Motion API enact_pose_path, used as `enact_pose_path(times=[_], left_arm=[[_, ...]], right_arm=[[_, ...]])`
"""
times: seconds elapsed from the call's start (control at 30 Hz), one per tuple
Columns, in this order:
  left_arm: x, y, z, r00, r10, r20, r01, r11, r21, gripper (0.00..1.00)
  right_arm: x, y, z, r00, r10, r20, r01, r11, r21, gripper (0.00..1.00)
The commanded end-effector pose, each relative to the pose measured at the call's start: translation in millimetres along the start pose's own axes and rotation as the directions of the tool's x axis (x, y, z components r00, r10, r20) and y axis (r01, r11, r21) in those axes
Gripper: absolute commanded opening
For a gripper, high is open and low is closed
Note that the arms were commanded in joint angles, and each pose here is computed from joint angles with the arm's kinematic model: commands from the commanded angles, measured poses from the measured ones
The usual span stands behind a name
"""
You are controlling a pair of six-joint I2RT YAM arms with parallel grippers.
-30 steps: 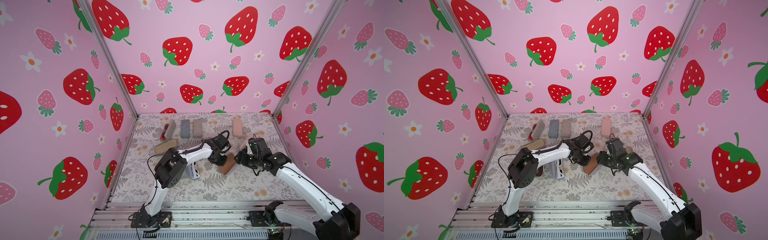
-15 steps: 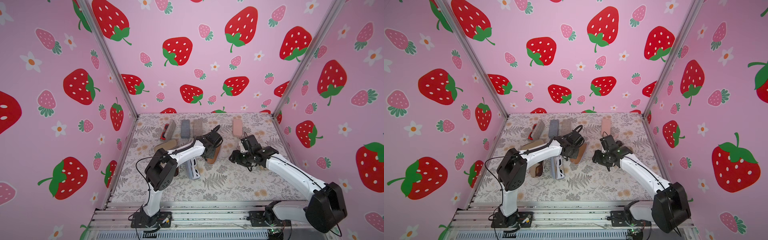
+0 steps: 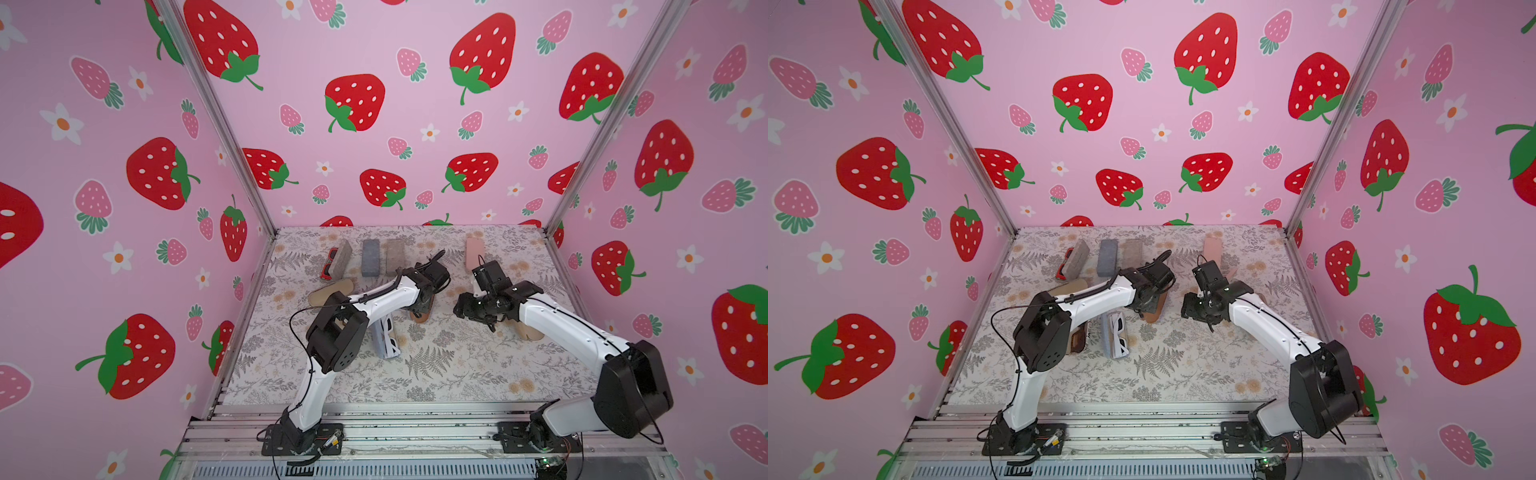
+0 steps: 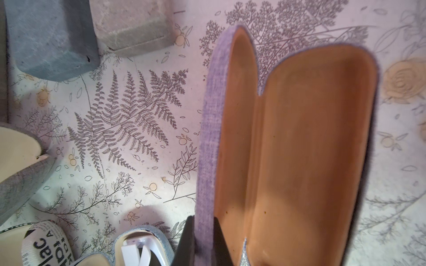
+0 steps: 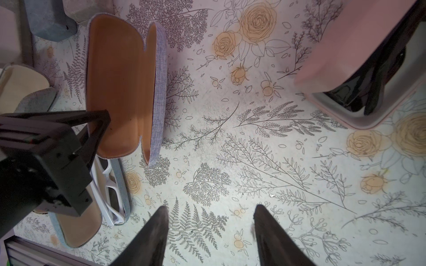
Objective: Close the glasses case
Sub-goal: Move the glasses case to the center of the board.
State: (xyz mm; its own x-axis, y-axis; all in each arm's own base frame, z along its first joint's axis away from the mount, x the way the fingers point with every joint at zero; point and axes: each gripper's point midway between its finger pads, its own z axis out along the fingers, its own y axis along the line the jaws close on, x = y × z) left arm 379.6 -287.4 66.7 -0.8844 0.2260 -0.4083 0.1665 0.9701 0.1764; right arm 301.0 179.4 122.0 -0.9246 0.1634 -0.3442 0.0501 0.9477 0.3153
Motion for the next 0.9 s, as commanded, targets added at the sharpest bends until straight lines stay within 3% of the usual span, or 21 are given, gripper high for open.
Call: enact_pose_path(times=[0.0, 0.23, 0.37, 0.57, 0.73, 0.77, 0.87], left_arm=[[-12, 4, -9, 0.999, -0.039, 0.036, 0.04, 0.999, -0.02, 0.16], [-13, 3, -10, 0.998, -0.045, 0.037, 0.046, 0.999, -0.01, 0.26], [-16, 3, -16, 0.997, -0.064, 0.049, 0.064, 0.998, 0.006, 0.29], [-26, 9, -37, 0.992, -0.092, 0.09, 0.089, 0.995, 0.038, 0.32], [-32, 18, -55, 0.985, -0.12, 0.123, 0.113, 0.991, 0.065, 0.34], [-33, 19, -60, 0.983, -0.127, 0.131, 0.118, 0.99, 0.075, 0.34], [-32, 26, -67, 0.979, -0.155, 0.135, 0.14, 0.984, 0.115, 0.27]], right_arm=[[-1, -1, -2, 1.0, -0.022, 0.004, 0.022, 1.0, 0.021, 0.62], [-3, -2, -3, 1.0, -0.029, 0.012, 0.029, 0.999, 0.03, 0.7], [-8, -2, -8, 0.999, -0.034, 0.038, 0.033, 0.999, 0.032, 0.99], [-19, -1, -19, 0.996, -0.041, 0.083, 0.037, 0.998, 0.045, 0.99], [-27, 25, -24, 0.995, -0.082, 0.06, 0.084, 0.995, -0.045, 0.99], [-28, 30, -24, 0.994, -0.089, 0.055, 0.092, 0.994, -0.063, 0.97], [-33, 43, -21, 0.994, -0.102, 0.043, 0.106, 0.989, -0.104, 0.56]])
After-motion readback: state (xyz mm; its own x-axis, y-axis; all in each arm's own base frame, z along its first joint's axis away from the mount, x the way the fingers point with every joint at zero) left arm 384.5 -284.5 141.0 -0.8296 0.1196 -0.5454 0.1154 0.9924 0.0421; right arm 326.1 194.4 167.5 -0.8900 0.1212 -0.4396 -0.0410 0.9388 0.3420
